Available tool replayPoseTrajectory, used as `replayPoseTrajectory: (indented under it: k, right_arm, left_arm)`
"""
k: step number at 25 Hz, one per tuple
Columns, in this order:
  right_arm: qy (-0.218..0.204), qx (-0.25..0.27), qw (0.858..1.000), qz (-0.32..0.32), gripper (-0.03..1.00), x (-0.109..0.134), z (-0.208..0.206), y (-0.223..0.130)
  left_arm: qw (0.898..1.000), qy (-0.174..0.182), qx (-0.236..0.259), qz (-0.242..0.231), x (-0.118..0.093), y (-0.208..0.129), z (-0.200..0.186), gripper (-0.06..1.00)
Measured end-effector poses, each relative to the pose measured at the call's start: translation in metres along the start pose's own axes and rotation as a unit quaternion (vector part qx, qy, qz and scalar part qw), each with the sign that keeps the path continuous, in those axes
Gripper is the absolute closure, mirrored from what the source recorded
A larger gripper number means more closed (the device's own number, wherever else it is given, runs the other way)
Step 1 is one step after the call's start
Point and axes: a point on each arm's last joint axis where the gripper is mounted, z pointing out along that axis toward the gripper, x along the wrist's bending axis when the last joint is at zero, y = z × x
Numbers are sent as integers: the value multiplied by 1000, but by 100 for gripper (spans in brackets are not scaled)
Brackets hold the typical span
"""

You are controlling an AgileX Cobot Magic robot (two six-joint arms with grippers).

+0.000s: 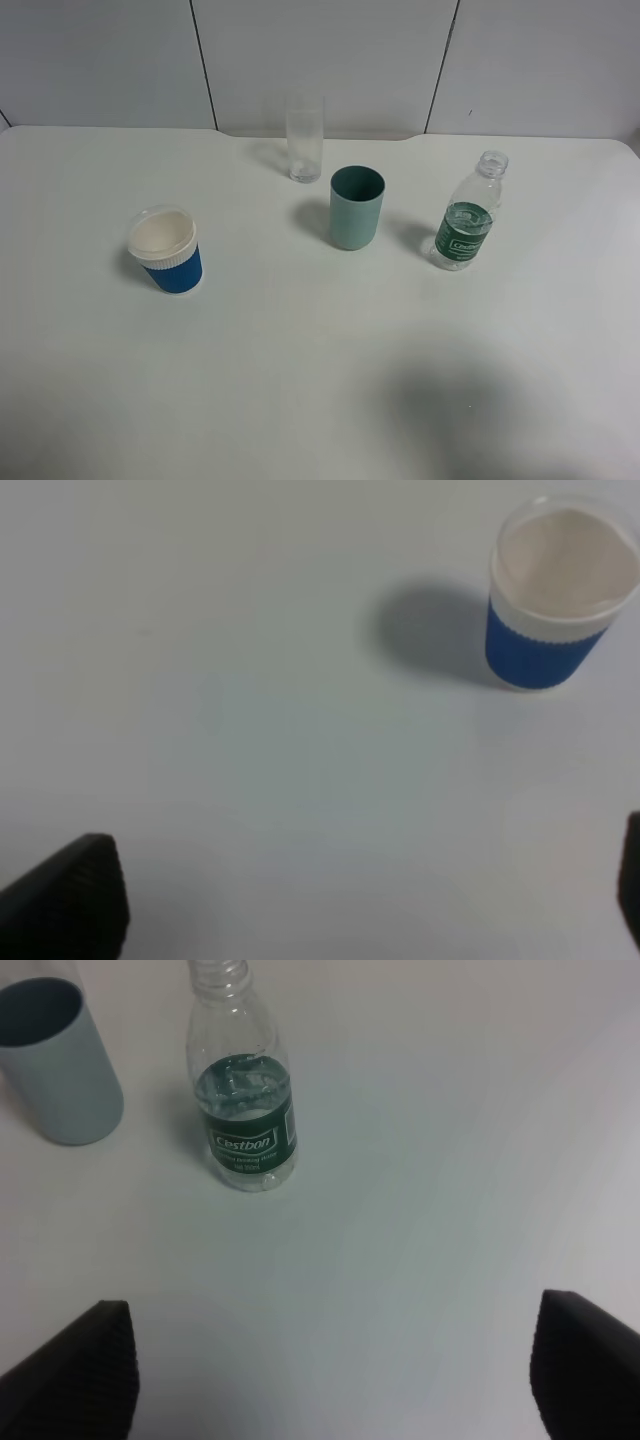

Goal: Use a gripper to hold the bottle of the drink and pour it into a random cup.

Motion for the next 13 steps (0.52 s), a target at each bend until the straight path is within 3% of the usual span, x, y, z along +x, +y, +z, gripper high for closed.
replayPoseTrajectory:
  k: [13]
  right_arm:
    - [0, 0, 1000, 0, 19, 0, 0, 0]
  left_arm:
    - [1000, 0, 0, 0, 0, 0, 0, -5]
